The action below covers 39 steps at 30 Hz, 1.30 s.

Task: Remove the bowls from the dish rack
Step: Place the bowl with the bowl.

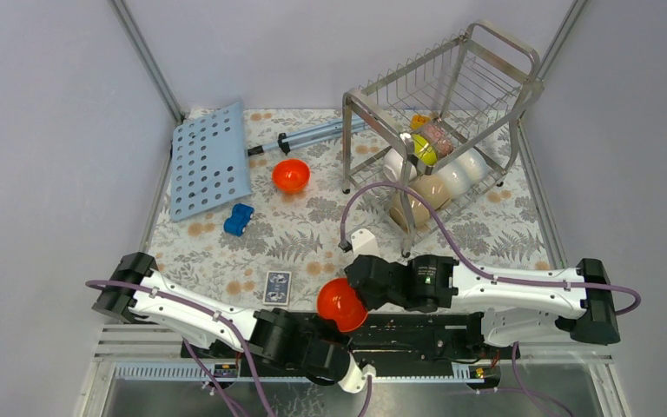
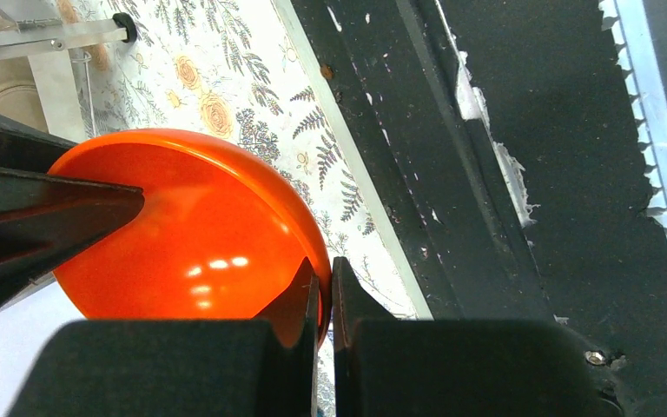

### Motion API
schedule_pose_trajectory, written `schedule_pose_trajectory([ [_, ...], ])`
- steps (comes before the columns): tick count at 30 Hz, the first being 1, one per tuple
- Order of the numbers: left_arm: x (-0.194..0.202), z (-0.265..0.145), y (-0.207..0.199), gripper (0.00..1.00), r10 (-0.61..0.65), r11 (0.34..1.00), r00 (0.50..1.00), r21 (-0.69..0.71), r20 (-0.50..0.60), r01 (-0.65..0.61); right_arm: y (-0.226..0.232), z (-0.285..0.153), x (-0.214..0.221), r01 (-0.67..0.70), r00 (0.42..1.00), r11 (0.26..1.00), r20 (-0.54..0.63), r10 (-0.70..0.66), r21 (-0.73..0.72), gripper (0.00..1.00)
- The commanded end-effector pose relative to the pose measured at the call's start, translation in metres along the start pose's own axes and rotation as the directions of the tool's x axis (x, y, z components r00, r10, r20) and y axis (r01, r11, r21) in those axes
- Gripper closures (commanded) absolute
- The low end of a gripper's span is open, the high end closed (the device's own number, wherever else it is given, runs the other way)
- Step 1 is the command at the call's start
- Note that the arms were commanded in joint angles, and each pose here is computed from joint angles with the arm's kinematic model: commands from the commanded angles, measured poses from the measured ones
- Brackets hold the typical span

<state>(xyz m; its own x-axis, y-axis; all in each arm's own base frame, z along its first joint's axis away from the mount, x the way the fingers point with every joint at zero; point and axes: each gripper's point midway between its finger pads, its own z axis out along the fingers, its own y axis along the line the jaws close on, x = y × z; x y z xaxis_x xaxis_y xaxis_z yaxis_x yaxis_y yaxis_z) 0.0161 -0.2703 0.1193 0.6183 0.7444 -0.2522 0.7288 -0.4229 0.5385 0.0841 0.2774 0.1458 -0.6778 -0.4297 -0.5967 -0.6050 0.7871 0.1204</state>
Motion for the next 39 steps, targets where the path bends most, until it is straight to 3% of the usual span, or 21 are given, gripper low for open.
schedule_pose_trajectory([
  [1, -0.016, -0.005, 0.01, 1.0, -0.016, 0.999, 0.999, -0.029, 0.051, 0.018, 0.002, 0.004, -0.005, -0.01, 0.999, 1.0, 0.037, 0.01, 0.003, 0.7],
  [7, -0.022, -0.006, 0.012, 1.0, -0.076, 0.996, 0.995, -0.033, 0.065, 0.078, 0.005, 0.002, -0.012, -0.053, 0.996, 0.999, 0.074, 0.054, -0.009, 1.0],
  [10, -0.023, -0.007, 0.017, 0.99, -0.122, 0.99, 0.99, -0.065, 0.065, 0.126, 0.001, -0.001, -0.016, -0.077, 0.993, 0.997, 0.091, 0.076, 0.006, 1.0],
  [11, -0.024, -0.009, 0.02, 0.91, -0.147, 0.985, 0.987, -0.082, 0.066, 0.152, -0.002, -0.002, -0.016, -0.084, 0.992, 0.996, 0.098, 0.082, 0.018, 1.0],
  [13, -0.024, -0.012, 0.027, 0.56, -0.196, 0.973, 0.978, -0.114, 0.073, 0.203, -0.009, -0.005, -0.019, -0.105, 0.988, 0.993, 0.122, 0.099, 0.046, 1.0],
  [15, -0.024, -0.018, 0.036, 0.31, -0.253, 0.951, 0.963, -0.157, 0.091, 0.265, -0.018, -0.009, -0.022, -0.133, 0.981, 0.989, 0.155, 0.121, 0.07, 1.0],
  [16, -0.023, -0.023, 0.043, 0.05, -0.281, 0.935, 0.954, -0.192, 0.103, 0.297, -0.022, -0.011, -0.023, -0.148, 0.975, 0.986, 0.177, 0.132, 0.08, 1.0],
  [22, -0.017, -0.053, 0.073, 0.01, -0.437, 0.82, 0.873, -0.301, 0.217, 0.486, -0.041, -0.02, -0.031, -0.208, 0.947, 0.972, 0.272, 0.173, 0.107, 1.0],
  [27, -0.012, -0.082, 0.104, 0.01, -0.548, 0.657, 0.749, -0.362, 0.373, 0.661, -0.053, -0.016, -0.021, -0.254, 0.935, 0.958, 0.289, 0.208, 0.131, 1.0],
  [31, -0.02, -0.096, 0.119, 0.01, -0.644, 0.452, 0.522, -0.272, 0.559, 0.849, -0.056, -0.011, -0.016, -0.287, 0.92, 0.951, 0.31, 0.239, 0.117, 1.0],
  [34, -0.015, -0.103, 0.132, 0.01, -0.695, 0.26, 0.295, -0.152, 0.656, 0.953, -0.062, -0.013, -0.016, -0.315, 0.907, 0.942, 0.33, 0.261, 0.12, 1.0],
  [37, -0.008, -0.101, 0.148, 0.01, -0.733, 0.043, 0.005, 0.039, 0.681, 0.998, -0.065, -0.012, -0.013, -0.332, 0.901, 0.935, 0.336, 0.276, 0.123, 1.0],
  [39, 0.006, -0.088, 0.155, 0.01, -0.741, -0.167, -0.207, 0.124, 0.638, 0.978, -0.067, -0.011, -0.012, -0.348, 0.894, 0.929, 0.342, 0.288, 0.127, 1.0],
])
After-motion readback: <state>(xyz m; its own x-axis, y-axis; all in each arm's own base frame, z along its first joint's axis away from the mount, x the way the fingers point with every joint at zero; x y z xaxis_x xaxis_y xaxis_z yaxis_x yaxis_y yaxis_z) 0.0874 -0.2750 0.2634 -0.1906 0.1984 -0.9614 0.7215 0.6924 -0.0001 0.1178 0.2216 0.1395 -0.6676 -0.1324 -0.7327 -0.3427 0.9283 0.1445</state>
